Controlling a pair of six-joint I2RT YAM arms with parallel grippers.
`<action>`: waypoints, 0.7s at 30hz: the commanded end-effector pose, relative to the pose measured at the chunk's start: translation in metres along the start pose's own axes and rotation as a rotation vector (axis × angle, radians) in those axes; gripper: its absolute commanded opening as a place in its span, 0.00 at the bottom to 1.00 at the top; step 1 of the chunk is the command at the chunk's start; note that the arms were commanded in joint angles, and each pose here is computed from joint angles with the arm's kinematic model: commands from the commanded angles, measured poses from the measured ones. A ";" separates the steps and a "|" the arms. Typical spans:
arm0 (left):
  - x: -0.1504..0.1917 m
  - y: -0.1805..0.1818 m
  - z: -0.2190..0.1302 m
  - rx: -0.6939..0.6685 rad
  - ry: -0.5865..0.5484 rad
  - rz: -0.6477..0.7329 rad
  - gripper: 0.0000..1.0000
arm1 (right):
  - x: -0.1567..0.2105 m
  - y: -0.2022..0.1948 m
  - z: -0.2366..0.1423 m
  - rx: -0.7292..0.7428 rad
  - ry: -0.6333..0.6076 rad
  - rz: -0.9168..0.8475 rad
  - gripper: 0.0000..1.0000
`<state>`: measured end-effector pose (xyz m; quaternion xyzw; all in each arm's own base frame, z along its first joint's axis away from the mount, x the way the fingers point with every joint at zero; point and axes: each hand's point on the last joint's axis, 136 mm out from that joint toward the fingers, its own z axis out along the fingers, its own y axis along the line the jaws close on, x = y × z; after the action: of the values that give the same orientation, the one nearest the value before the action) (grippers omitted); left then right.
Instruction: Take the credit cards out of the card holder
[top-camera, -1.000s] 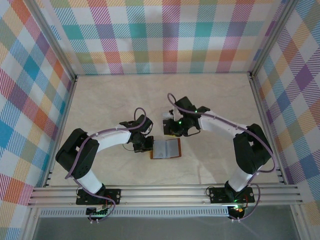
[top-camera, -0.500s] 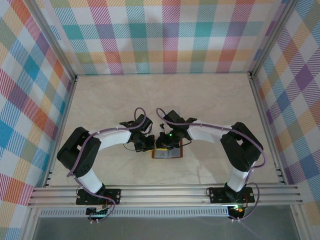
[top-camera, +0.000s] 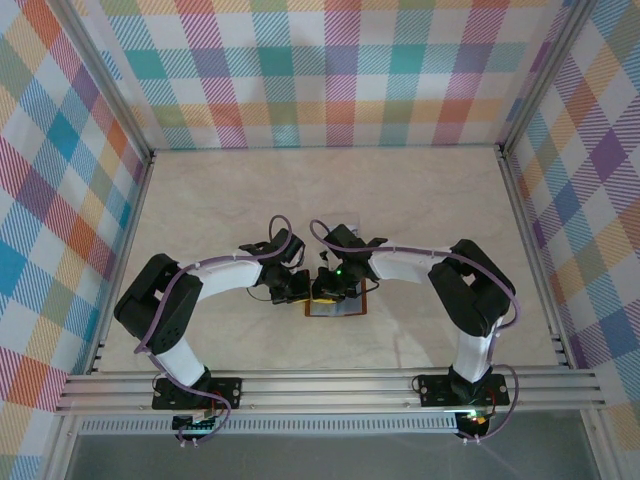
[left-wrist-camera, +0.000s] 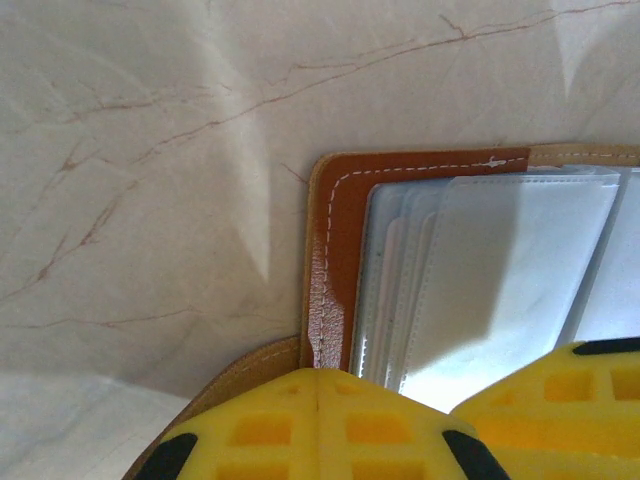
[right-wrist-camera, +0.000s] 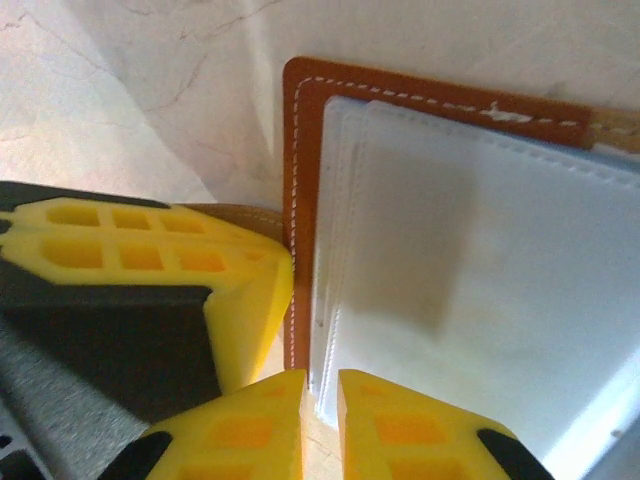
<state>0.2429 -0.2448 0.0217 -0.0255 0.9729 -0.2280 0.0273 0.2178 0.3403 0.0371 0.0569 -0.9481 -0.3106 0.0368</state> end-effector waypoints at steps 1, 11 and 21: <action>0.010 0.014 0.005 -0.038 0.041 -0.025 0.05 | 0.003 -0.008 0.005 0.053 0.015 0.000 0.17; 0.012 0.020 0.006 -0.060 0.045 -0.026 0.05 | 0.009 -0.024 -0.010 0.165 -0.002 -0.020 0.18; 0.015 0.023 0.009 -0.073 0.063 -0.028 0.05 | 0.010 -0.027 -0.028 0.232 -0.025 -0.057 0.21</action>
<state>0.2427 -0.2445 0.0212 -0.0257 0.9731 -0.2272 0.0265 0.2139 0.3090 0.0330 0.0724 -0.9721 -0.2223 0.0205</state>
